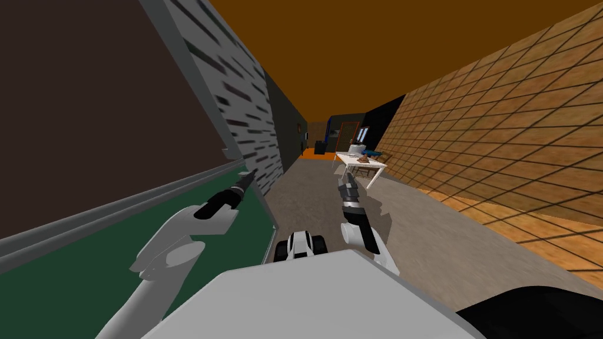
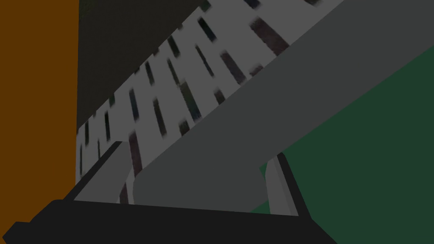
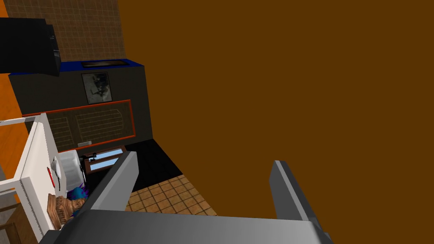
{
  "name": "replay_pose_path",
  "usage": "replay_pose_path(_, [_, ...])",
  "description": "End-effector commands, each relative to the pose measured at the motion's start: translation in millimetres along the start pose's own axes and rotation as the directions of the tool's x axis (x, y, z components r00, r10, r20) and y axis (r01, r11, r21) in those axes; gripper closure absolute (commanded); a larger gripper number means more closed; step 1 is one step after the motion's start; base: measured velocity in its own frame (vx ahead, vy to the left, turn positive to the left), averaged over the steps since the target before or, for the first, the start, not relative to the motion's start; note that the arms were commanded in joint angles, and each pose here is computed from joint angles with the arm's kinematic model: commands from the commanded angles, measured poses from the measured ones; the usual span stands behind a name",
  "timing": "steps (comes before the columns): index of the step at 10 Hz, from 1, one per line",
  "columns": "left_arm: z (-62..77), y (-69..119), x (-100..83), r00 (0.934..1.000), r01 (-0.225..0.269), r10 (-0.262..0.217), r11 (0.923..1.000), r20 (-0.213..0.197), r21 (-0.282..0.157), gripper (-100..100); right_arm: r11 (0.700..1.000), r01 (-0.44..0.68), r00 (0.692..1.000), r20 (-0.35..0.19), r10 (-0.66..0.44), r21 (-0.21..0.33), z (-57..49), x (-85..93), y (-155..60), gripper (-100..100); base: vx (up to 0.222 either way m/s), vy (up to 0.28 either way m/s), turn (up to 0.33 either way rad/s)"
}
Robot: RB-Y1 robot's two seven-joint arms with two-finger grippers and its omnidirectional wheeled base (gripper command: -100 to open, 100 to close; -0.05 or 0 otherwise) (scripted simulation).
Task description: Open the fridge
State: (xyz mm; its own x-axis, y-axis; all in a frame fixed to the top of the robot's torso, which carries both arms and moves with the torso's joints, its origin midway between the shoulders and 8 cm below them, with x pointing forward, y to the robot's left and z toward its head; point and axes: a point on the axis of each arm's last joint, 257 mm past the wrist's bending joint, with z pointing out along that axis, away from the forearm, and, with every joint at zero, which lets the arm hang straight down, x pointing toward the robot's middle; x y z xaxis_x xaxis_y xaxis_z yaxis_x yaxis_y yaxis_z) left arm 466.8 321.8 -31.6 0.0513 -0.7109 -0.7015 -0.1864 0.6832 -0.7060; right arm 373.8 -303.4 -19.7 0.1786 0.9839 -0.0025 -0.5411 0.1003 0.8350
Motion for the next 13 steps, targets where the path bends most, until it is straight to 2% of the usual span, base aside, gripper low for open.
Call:
replay_pose_path(1, [-10.8, -20.2, 20.7, 0.9983, -0.008, 0.011, 0.9983, -0.058, 0.058, 100, 1.0, 0.0, 1.0, 0.0, 0.0, 0.0, 0.1, 0.2, 0, 0, -0.295, -0.125, -0.22])
replay_pose_path(5, [-28.6, -45.5, 48.3, 0.9904, -0.01, 0.028, 0.9909, -0.135, 0.134, 100, 1.0, -0.001, 1.0, 0.0, 0.001, 0.0, 0.1, 0.2, 0, 0, -0.236, -0.164, -0.109])
replay_pose_path(8, [-44.4, -63.3, 68.5, 0.9802, -0.004, 0.042, 0.9819, -0.194, 0.189, 100, 1.0, -0.001, 1.0, 0.0, 0.001, 0.0, 0.2, 0.2, 0, 0, -0.224, -0.119, -0.115])
replay_pose_path(9, [-40.7, -56.6, 65.7, 0.9825, -0.014, 0.045, 0.9849, -0.181, 0.173, 100, 1.0, 0.0, 1.0, 0.0, 0.0, 0.0, 0.1, 0.2, 0, 0, -0.09, -0.056, -0.043])
replay_pose_path(10, [-43.8, -61.6, 74.4, 0.9773, -0.015, 0.054, 0.9818, -0.205, 0.189, 100, 1.0, 0.0, 1.0, 0.0, 0.0, 0.0, 0.0, 0.0, 0, 0, -0.123, -0.013, -0.076])
replay_pose_path(13, [-52.6, -79.1, 91.5, 0.9646, -0.007, 0.071, 0.9699, -0.254, 0.243, 100, 1.0, -0.001, 1.0, 0.0, 0.001, -0.001, 0.2, 0.2, 0, 0, -0.284, -0.076, -0.175])
